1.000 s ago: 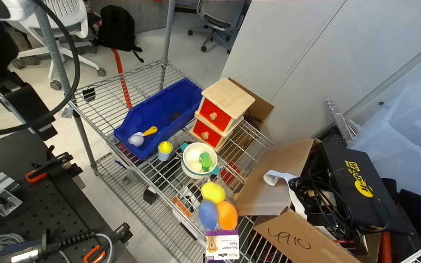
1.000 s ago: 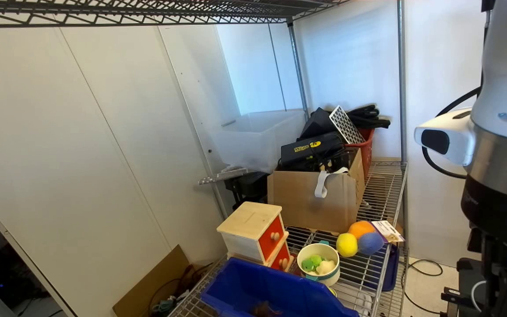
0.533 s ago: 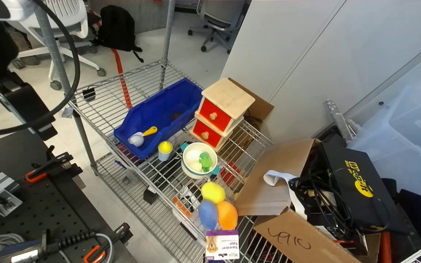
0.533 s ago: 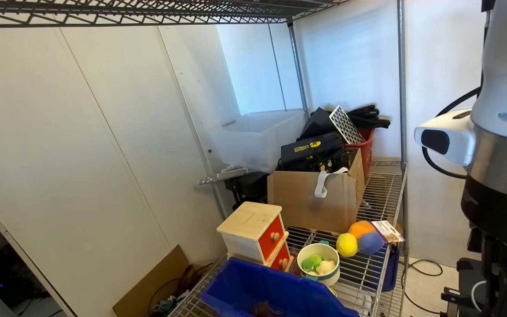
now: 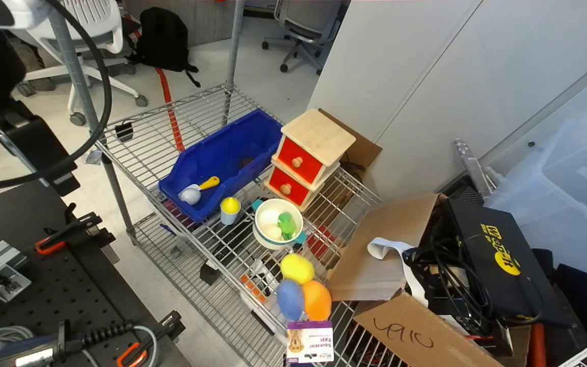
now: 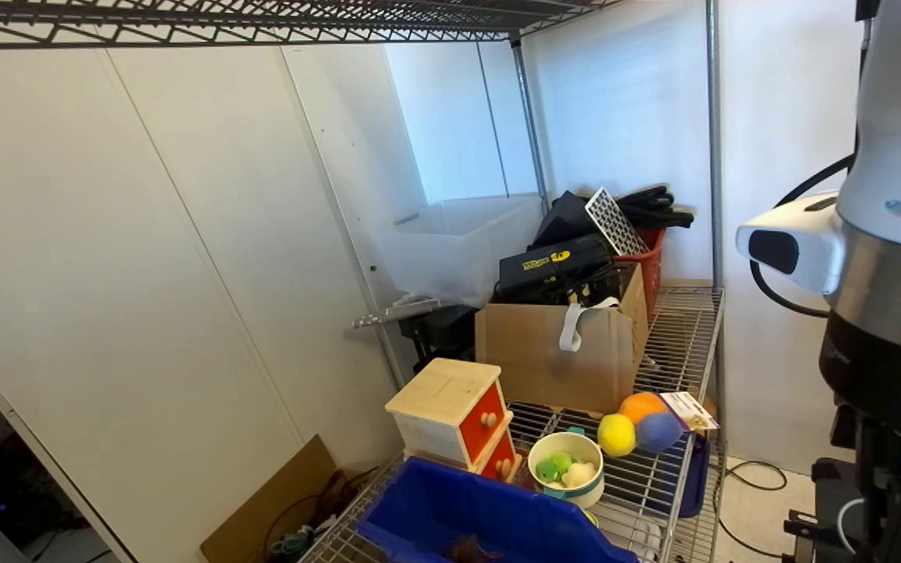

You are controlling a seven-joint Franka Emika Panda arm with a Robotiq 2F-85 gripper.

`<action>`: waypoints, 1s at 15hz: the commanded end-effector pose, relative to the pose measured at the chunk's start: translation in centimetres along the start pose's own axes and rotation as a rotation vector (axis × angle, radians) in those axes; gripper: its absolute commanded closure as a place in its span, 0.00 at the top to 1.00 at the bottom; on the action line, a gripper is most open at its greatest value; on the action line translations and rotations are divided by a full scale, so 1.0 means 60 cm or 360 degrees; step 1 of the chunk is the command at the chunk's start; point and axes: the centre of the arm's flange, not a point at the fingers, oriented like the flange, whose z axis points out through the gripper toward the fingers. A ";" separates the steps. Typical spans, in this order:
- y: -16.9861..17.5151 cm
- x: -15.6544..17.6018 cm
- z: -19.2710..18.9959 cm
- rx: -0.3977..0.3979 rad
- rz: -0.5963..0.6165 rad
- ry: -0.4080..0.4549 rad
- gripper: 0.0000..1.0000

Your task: Pick up the plush toys and put them in the box

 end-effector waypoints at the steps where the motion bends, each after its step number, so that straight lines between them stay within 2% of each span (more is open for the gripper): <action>1: 0.000 0.000 0.000 0.0000 0.0000 0.0000 1.00; 15: 0.011 0.005 -0.004 -0.0011 0.0015 0.0025 1.00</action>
